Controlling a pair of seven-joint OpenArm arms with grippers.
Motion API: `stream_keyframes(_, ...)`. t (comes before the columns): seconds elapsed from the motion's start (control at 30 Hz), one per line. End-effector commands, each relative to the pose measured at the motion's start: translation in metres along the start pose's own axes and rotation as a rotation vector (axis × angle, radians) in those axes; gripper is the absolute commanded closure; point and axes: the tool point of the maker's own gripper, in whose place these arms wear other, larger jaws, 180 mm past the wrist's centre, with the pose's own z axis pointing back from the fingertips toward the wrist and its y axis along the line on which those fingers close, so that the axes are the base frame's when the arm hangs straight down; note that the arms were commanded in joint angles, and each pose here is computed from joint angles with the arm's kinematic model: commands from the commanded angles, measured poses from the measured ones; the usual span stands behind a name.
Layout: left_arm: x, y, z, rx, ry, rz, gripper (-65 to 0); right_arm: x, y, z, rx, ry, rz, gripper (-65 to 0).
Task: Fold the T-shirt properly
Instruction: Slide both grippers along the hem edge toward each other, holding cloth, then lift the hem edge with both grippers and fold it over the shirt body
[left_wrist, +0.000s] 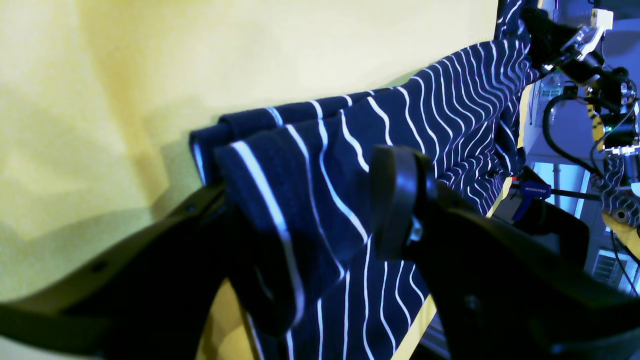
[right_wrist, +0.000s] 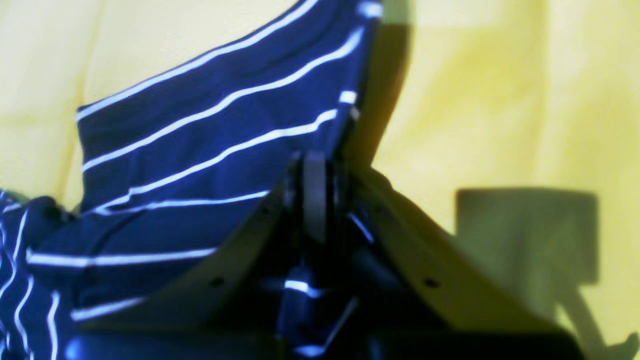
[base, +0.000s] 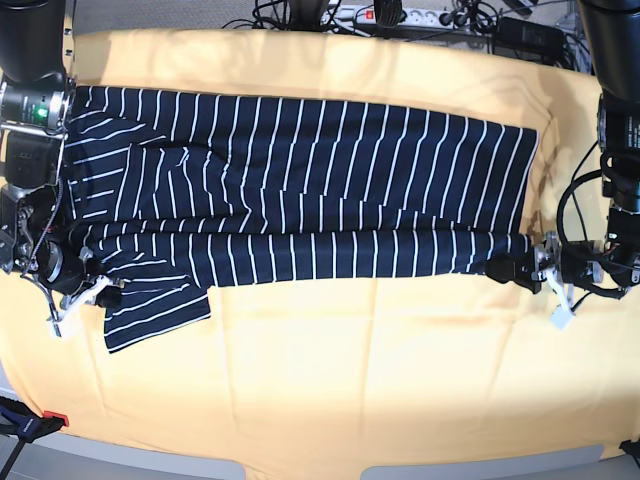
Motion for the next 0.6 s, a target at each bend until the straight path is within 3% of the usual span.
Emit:
stream_keyframes(0.0, 0.003, 0.001, 0.007, 0.024, 0.014, -0.025, -34.3, 0.038, -0.007, 0.013, -0.011, -0.084, 0.028, 0.0)
stream_keyframes(0.13, 0.008, 0.001, 0.007, 0.023, -0.012, -0.026, -34.3, 0.064, -0.01, 0.028, 0.008, -0.116, -0.002, 0.0)
stream_keyframes(0.4, 0.015, 0.001, 0.008, 0.023, -0.048, -0.027, -34.3, 0.065, 0.016, 0.06, 0.237, -0.048, -0.163, 0.0)
stream_keyframes(0.57, 0.016, 0.001, 0.008, 0.023, -0.057, -0.027, -34.3, 0.057, 0.041, 0.088, 0.357, -0.044, -0.114, 0.0)
